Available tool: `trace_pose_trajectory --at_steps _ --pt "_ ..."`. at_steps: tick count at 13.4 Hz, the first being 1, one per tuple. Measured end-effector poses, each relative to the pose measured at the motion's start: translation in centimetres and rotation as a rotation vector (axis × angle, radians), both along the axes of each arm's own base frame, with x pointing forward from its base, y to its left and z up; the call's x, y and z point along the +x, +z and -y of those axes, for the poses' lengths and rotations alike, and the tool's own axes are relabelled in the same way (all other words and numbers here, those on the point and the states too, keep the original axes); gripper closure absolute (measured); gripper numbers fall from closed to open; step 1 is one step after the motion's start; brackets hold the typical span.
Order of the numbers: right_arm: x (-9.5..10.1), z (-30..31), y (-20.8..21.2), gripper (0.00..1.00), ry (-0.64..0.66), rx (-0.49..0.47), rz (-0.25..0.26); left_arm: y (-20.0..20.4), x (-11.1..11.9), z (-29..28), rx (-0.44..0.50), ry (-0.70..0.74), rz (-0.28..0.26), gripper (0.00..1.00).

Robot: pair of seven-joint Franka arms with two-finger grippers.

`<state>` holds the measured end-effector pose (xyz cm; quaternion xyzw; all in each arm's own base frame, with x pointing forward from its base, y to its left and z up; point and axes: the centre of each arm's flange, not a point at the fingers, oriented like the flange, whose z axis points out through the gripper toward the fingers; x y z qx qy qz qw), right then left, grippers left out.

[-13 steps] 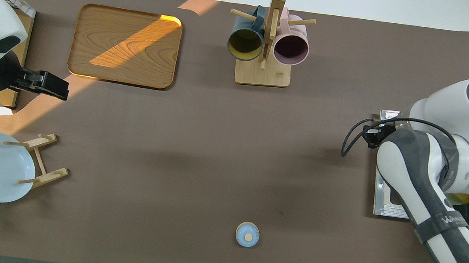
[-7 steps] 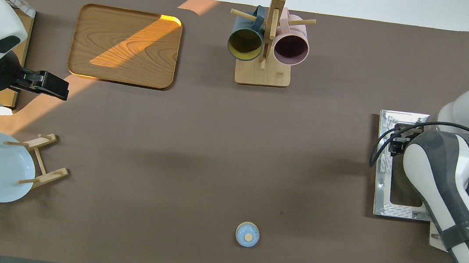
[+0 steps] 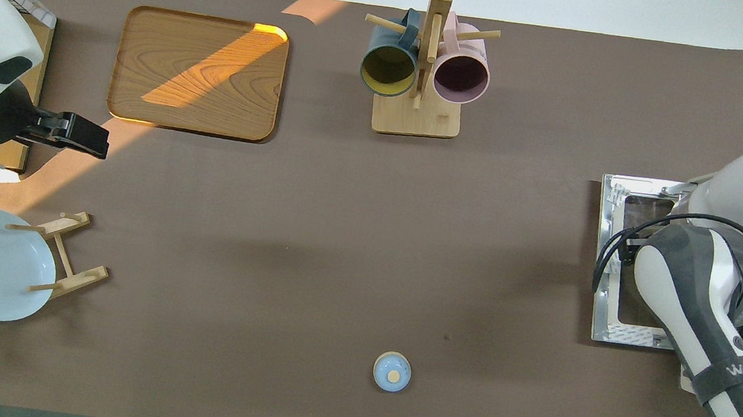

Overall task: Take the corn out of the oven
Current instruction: 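Grasp the green plate with corn and pull it out with the right gripper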

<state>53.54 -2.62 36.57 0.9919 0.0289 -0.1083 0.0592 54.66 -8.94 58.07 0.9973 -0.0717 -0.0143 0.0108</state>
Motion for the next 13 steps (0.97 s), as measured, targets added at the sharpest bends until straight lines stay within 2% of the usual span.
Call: trace_pose_trajectory --at_steps 1,2,5,6,9,13 --pt "-0.3 0.1 -0.4 0.41 0.012 0.002 0.008 0.0 0.0 0.0 0.0 0.0 0.0 0.0" --pt "-0.8 0.3 -1.0 0.48 0.027 0.007 0.015 0.0 0.0 0.0 0.0 0.0 0.0 0.0" --pt "-1.6 0.8 -1.8 0.87 0.068 -0.005 0.022 0.0 0.0 0.0 0.0 0.0 0.0 0.0" --pt "-1.6 0.4 -1.2 0.92 0.093 -0.023 0.029 0.0 0.0 0.0 0.0 0.0 0.0 0.0" --pt "-1.1 -3.2 0.3 0.94 0.181 -0.045 0.057 0.0 0.0 0.0 0.0 0.0 0.0 0.0" --pt "-0.3 -14.1 3.5 0.97 0.246 -0.078 0.055 0.0 0.0 0.0 0.0 0.0 0.0 0.0"
